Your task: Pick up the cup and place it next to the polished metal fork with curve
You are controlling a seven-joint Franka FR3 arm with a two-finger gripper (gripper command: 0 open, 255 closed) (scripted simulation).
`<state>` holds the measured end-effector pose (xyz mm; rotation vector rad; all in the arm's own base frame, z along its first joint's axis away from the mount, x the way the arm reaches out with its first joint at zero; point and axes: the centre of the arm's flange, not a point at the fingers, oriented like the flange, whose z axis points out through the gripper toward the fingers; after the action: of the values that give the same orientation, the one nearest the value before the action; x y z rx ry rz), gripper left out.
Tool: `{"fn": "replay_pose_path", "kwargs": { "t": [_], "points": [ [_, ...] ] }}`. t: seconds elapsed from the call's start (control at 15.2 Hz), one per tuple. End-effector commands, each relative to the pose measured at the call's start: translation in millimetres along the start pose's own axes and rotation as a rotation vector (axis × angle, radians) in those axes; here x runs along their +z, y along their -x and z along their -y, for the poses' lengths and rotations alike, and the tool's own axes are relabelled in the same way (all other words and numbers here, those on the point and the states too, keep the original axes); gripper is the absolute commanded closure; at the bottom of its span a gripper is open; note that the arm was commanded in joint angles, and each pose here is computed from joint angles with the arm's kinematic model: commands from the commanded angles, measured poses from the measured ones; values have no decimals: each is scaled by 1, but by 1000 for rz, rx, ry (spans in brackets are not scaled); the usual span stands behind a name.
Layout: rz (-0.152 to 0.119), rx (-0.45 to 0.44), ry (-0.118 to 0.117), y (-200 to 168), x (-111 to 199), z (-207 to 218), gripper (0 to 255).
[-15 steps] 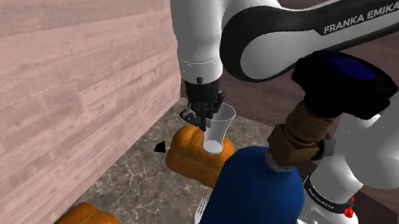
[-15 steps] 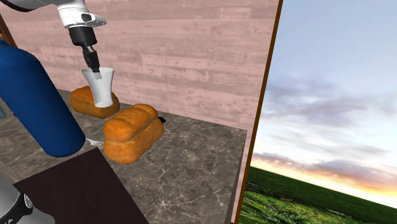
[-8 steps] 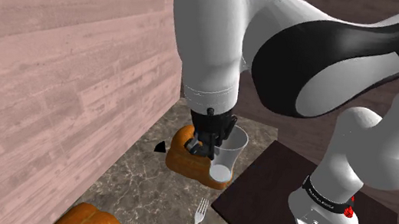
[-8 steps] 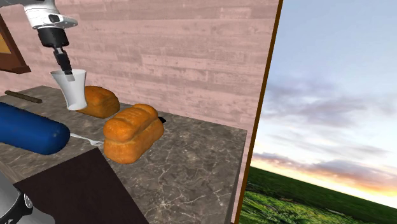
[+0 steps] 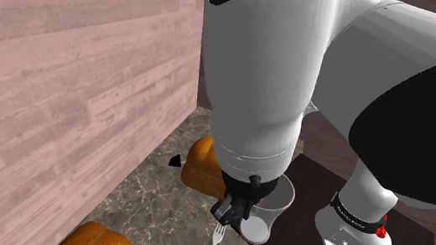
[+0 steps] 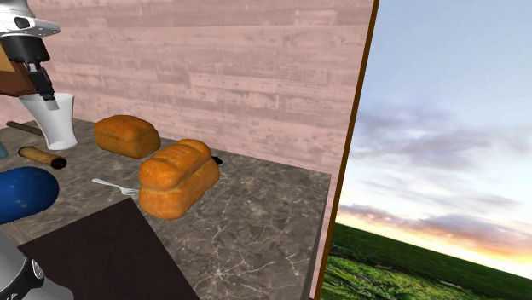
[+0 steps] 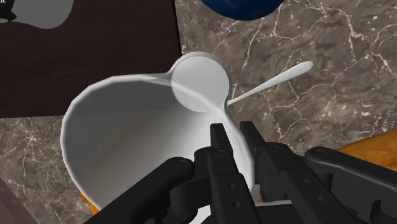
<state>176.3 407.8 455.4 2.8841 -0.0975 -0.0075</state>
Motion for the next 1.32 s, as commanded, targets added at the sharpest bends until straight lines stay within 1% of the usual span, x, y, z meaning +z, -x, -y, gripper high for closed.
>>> {"fn": "replay_pose_path", "kwargs": {
  "t": [0.0, 0.73, 1.25],
  "points": [
    [0, 2, 0, 26, -1, 14, 255],
    [0, 2, 0, 149, -21, 87, 255],
    [0, 2, 0, 149, 20, 98, 255]
  ]
}}
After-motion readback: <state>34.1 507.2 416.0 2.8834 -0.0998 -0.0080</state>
